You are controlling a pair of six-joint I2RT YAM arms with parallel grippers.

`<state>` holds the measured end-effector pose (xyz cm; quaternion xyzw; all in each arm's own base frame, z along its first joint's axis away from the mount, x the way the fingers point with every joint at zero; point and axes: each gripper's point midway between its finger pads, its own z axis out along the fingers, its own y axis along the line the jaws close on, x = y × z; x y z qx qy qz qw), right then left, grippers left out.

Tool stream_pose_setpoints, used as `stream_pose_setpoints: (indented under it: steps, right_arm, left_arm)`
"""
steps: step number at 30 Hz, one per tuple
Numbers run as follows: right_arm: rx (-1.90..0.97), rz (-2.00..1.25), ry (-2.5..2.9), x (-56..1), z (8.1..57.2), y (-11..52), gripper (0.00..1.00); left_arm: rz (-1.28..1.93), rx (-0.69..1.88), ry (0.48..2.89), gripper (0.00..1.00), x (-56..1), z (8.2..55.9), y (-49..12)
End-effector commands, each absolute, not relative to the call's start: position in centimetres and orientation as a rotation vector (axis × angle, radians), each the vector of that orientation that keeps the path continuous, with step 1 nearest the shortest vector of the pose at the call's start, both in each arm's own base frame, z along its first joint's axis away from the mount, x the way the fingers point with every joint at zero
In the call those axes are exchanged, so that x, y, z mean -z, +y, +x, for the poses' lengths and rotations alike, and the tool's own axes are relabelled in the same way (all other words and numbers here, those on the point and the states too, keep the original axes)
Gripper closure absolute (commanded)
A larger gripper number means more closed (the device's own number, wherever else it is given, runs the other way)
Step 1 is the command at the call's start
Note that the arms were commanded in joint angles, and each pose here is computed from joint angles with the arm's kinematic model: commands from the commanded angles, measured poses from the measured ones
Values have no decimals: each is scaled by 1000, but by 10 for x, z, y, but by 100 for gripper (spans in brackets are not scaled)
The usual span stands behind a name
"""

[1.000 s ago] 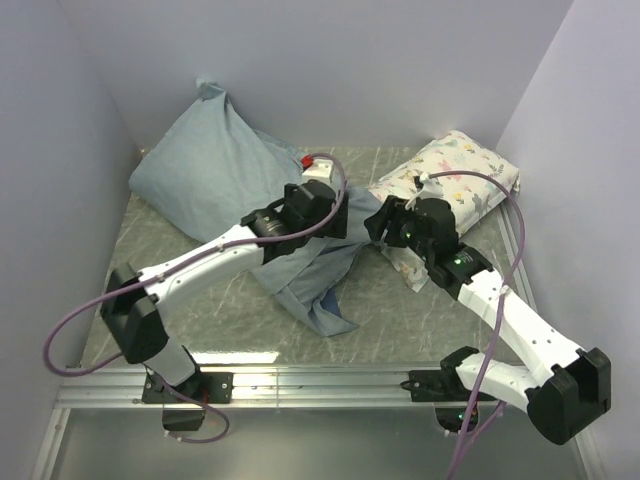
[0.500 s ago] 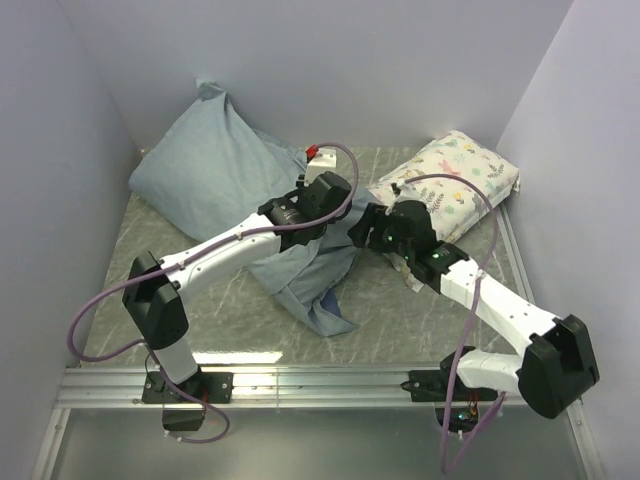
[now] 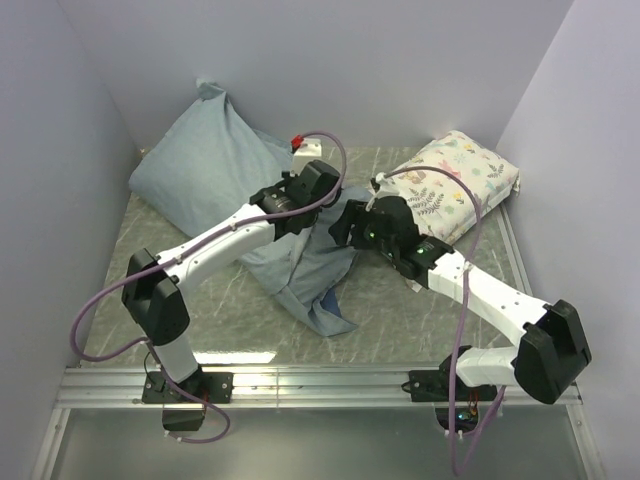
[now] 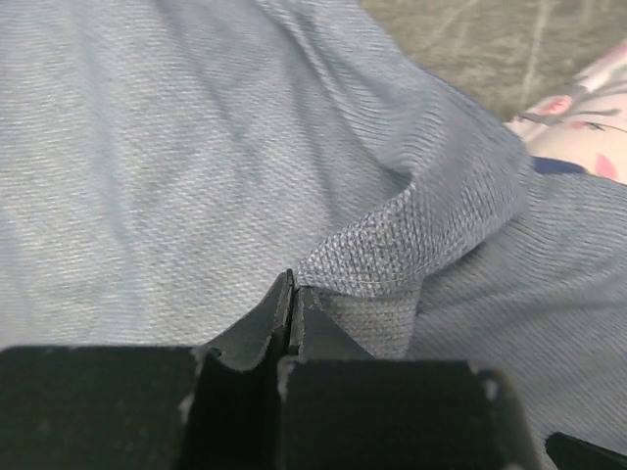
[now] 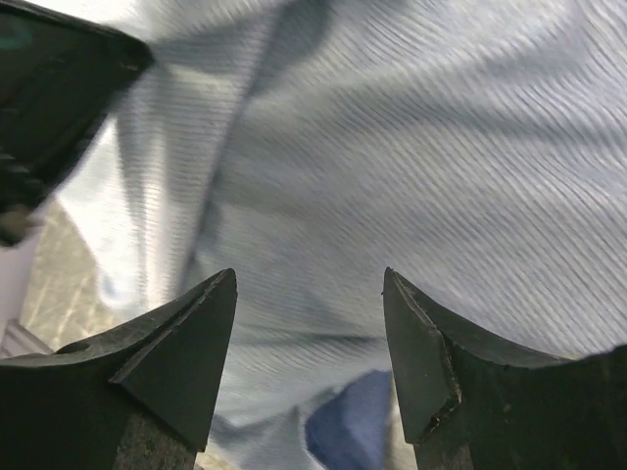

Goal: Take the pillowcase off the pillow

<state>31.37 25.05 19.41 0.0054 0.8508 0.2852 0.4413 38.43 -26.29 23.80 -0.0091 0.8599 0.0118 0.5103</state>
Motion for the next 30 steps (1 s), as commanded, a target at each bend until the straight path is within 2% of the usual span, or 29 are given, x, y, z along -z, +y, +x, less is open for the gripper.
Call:
stream_pose_setpoints:
  steps: [1, 10, 21, 22, 23, 24, 25, 26, 27, 30]
  right_arm:
    - [-715, 12, 2026, -225, 329, 263, 32]
    - [-676, -47, 2032, -235, 344, 291, 31]
    - [-542, -86, 2071, -219, 367, 313, 29]
    - [-532, -102, 2081, -216, 366, 316, 32]
    - [-516, -109, 2093, -212, 366, 316, 47]
    - [-495, -110, 2107, -209, 368, 315, 57]
    - [-461, -107, 2126, -203, 367, 310, 82]
    - [-449, -105, 2125, -202, 367, 307, 93]
    - [-440, -102, 2128, -199, 361, 300, 99]
    - [-409, -80, 2114, -201, 348, 279, 100]
  left_arm:
    - [-129, -30, 2002, 100, -278, 384, -233]
    - [-245, -9, 1978, 100, -292, 396, -188]
    - [-279, 52, 2006, 100, -284, 414, -180]
    - [-288, 56, 2009, 100, -282, 416, -177]
    - [-294, 61, 2013, 100, -281, 417, -175]
    - [-302, 72, 2012, 100, -279, 420, -174]
    - [-310, 79, 2014, 100, -278, 422, -171]
    - [-317, 80, 2014, 100, -278, 424, -169]
    - [-328, 76, 2018, 100, -275, 426, -166]
    - [-372, 79, 2020, 100, -272, 436, -153]
